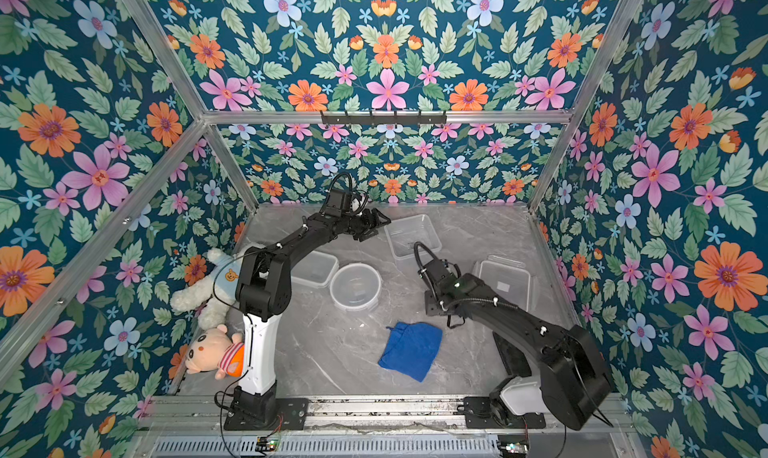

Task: Wipe the insides of the lunch boxes
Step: Move the lid to the center of the board, then pick up the cleaning item at the center of the board.

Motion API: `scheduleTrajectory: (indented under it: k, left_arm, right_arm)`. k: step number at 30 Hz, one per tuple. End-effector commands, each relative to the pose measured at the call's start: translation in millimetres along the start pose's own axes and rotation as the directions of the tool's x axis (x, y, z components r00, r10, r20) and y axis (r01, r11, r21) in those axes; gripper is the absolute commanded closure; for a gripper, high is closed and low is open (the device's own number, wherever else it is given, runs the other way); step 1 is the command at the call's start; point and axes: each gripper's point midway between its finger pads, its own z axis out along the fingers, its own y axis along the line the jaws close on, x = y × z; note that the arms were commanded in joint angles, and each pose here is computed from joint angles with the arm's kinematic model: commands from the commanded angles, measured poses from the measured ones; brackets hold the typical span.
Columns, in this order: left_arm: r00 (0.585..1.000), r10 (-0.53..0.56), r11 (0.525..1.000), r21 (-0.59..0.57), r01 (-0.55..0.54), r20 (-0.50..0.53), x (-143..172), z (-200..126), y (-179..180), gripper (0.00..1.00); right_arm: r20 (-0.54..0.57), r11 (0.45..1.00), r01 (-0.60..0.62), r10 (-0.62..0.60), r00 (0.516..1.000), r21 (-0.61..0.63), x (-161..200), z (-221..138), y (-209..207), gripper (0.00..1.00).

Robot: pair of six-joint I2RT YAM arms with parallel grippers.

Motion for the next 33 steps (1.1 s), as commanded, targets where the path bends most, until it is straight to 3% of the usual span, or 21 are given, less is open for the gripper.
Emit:
scheduleTrajectory:
  k: [1, 8, 11, 18, 22, 24, 25, 26, 27, 28, 33]
  left_arm:
    - [1.0, 0.013, 1.0, -0.009, -0.012, 0.016, -4.7, -8.0, -2.5, 0.22]
    - [1.0, 0.003, 0.999, -0.043, -0.002, 0.02, -1.2, -14.0, 7.5, 0.22]
    - [1.0, -0.005, 0.998, -0.057, 0.006, 0.017, 3.3, -15.7, 13.3, 0.22]
    - [1.0, -0.014, 0.997, -0.078, 0.015, 0.016, 7.5, -17.5, 23.0, 0.21]
    - [1.0, -0.02, 0.997, -0.072, 0.021, 0.015, 7.3, -14.3, 24.7, 0.21]
    - [1.0, -0.022, 0.997, -0.068, 0.023, 0.011, 7.3, -12.5, 25.1, 0.21]
    - [1.0, -0.022, 0.997, -0.068, 0.023, 0.012, 6.5, -12.4, 25.3, 0.21]
    - [1.0, -0.021, 0.998, -0.067, 0.022, 0.013, 5.7, -12.3, 24.9, 0.21]
    - [1.0, -0.023, 0.997, -0.068, 0.023, 0.012, 4.8, -12.1, 25.6, 0.21]
    - [1.0, -0.023, 0.997, -0.067, 0.024, 0.014, 2.8, -12.1, 26.1, 0.21]
    - [1.0, -0.017, 0.997, -0.072, 0.018, 0.027, -10.5, -11.5, 25.9, 0.2]
  right_arm:
    - [-0.062, 0.99, -0.017, 0.008, 0.998, -0.143, 31.0, 1.9, 41.1, 0.35]
    - [-0.092, 0.981, 0.161, -0.171, 0.981, -0.111, 64.6, 27.4, 82.9, 0.32]
    - [-0.141, 0.983, 0.156, -0.169, 0.975, -0.102, 71.8, 41.6, 87.6, 0.31]
    - [-0.275, 0.983, 0.131, -0.091, 0.957, 0.13, 96.5, 58.3, 46.6, 0.26]
    - [-0.312, 0.973, 0.149, -0.089, 0.946, 0.174, 105.0, 67.0, 38.8, 0.25]
    - [-0.322, 0.971, 0.169, -0.107, 0.941, 0.171, 105.0, 72.3, 41.1, 0.33]
    - [-0.323, 0.97, 0.178, -0.118, 0.939, 0.163, 105.0, 74.9, 43.2, 0.41]
    - [-0.315, 0.97, 0.18, -0.122, 0.941, 0.165, 103.1, 77.3, 43.8, 0.62]
    - [-0.303, 0.966, 0.185, -0.124, 0.945, 0.18, 100.0, 78.8, 42.0, 0.89]
    - [-0.291, 0.963, 0.188, -0.127, 0.948, 0.193, 96.4, 79.9, 40.6, 1.0]
    - [-0.254, 0.968, 0.139, -0.083, 0.964, 0.208, 66.6, 74.6, 24.3, 1.0]
